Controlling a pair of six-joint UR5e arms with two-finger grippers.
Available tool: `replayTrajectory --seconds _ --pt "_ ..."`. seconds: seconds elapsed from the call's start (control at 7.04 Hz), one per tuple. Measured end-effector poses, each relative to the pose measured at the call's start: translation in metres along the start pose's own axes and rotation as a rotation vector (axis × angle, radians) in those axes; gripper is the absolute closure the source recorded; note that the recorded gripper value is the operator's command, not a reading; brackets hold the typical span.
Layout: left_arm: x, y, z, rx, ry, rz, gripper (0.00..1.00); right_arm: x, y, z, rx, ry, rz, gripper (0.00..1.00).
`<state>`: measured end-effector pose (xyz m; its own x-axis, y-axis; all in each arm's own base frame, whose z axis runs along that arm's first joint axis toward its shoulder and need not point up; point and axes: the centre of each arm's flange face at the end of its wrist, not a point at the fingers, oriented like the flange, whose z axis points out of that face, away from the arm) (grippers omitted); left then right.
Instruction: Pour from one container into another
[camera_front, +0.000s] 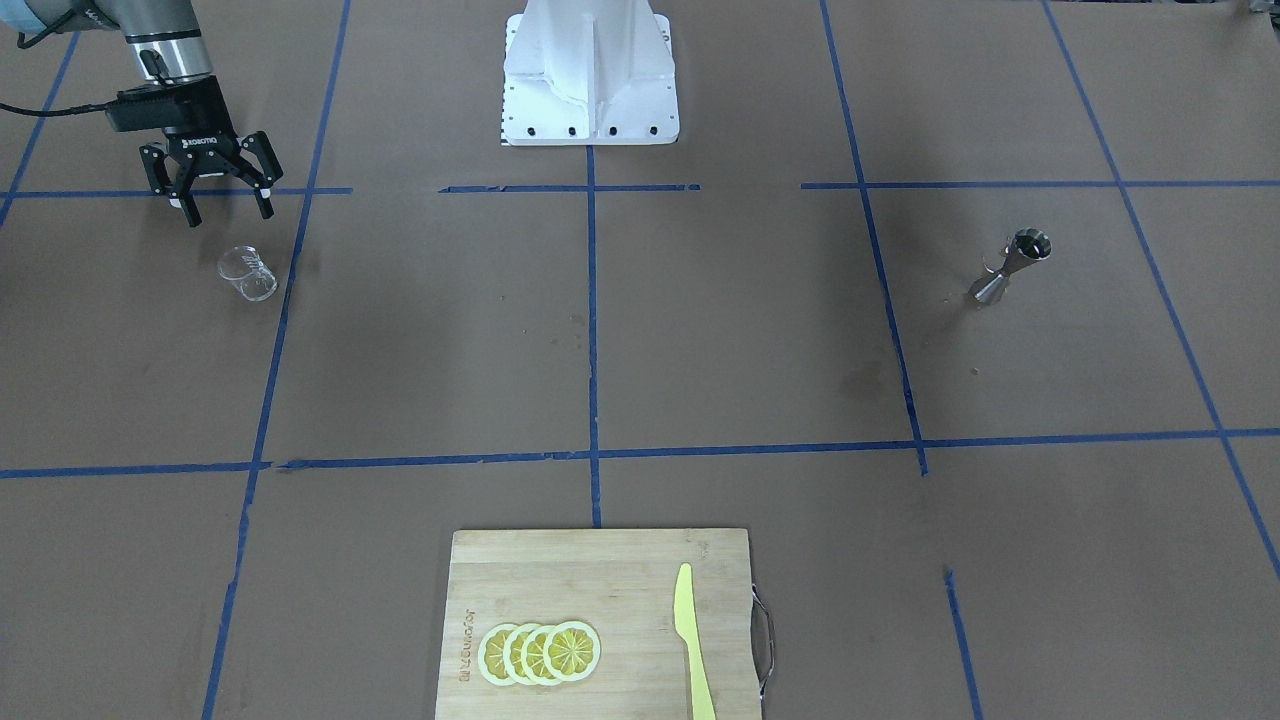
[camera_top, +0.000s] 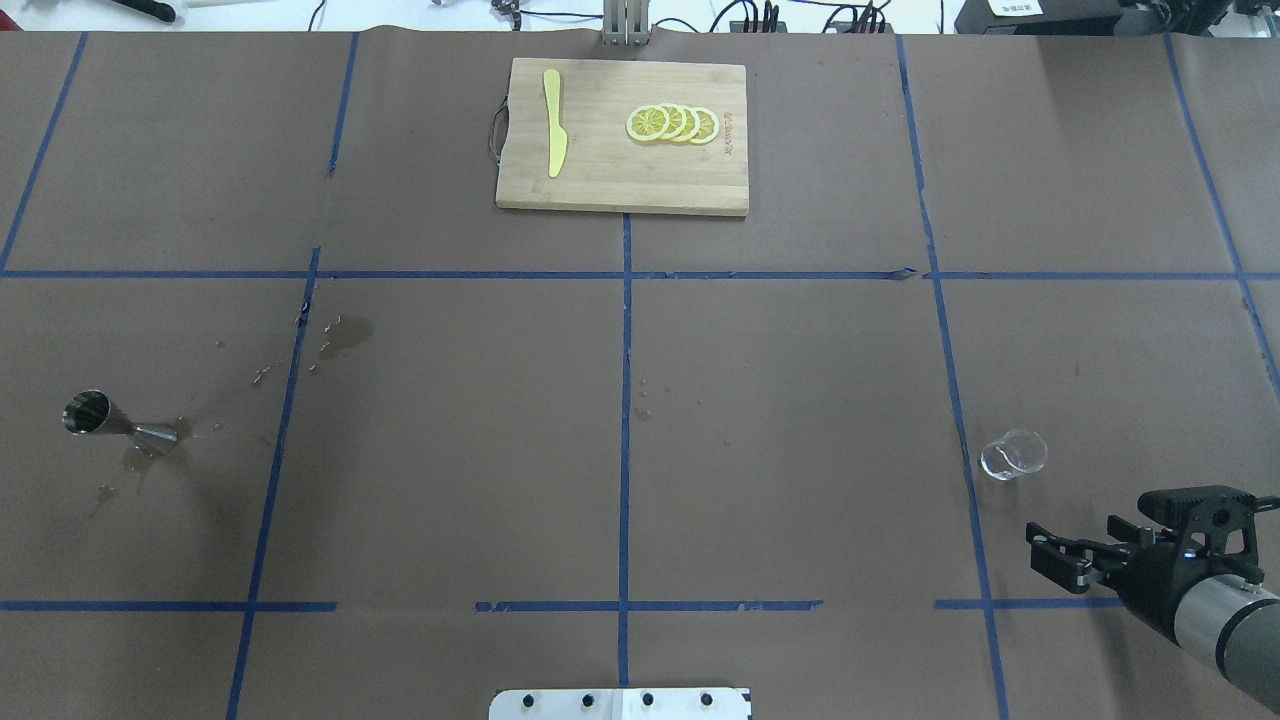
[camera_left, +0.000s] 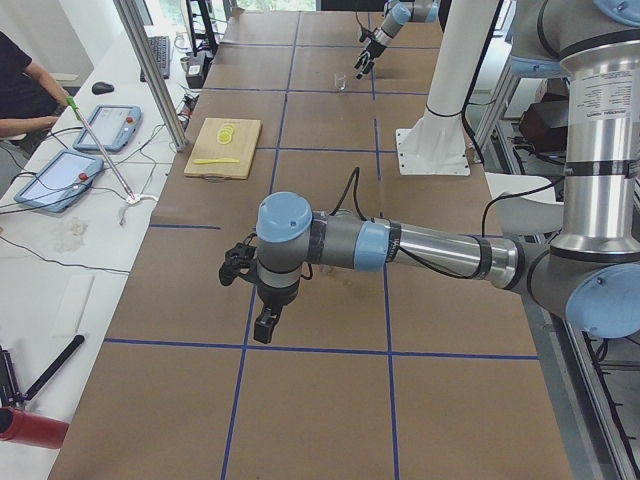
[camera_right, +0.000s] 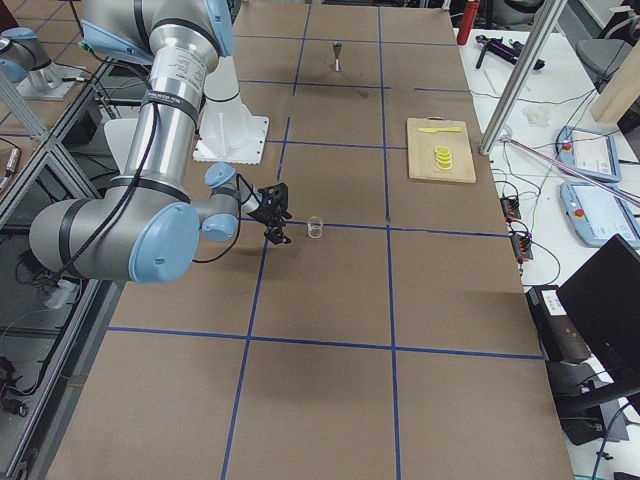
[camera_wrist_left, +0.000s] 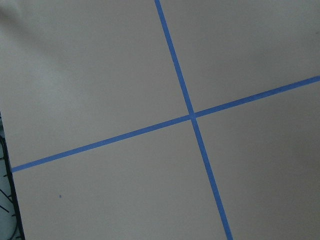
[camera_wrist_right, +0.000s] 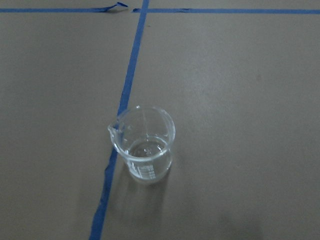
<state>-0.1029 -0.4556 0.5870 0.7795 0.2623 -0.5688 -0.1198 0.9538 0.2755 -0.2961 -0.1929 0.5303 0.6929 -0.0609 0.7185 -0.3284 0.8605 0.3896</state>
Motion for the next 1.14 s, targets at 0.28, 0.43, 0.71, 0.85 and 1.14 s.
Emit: replayTrajectory --seconds 0.28,0.43,0.71,0.85,1.14 --pt "-0.001 0.005 0.005 -0.010 0.001 -0.003 0.00 0.027 -0.032 -0.006 -0.117 0.025 -0.016 0.00" --pt "-0.001 0.005 0.008 -0.016 0.003 -0.007 0.00 0.047 -0.057 -0.012 -0.176 0.020 -0.046 0.00" --pt "0.007 0.005 0.022 -0.067 0.038 -0.023 0.00 0.096 -0.104 -0.028 -0.273 -0.029 -0.090 0.00" --pt "0.019 0.004 0.032 -0.098 0.086 -0.042 0.00 0.124 -0.122 -0.034 -0.301 -0.058 -0.099 0.00" --pt "0.047 -0.001 0.043 -0.153 0.144 -0.095 0.00 0.177 -0.152 -0.042 -0.354 -0.103 -0.120 0.00"
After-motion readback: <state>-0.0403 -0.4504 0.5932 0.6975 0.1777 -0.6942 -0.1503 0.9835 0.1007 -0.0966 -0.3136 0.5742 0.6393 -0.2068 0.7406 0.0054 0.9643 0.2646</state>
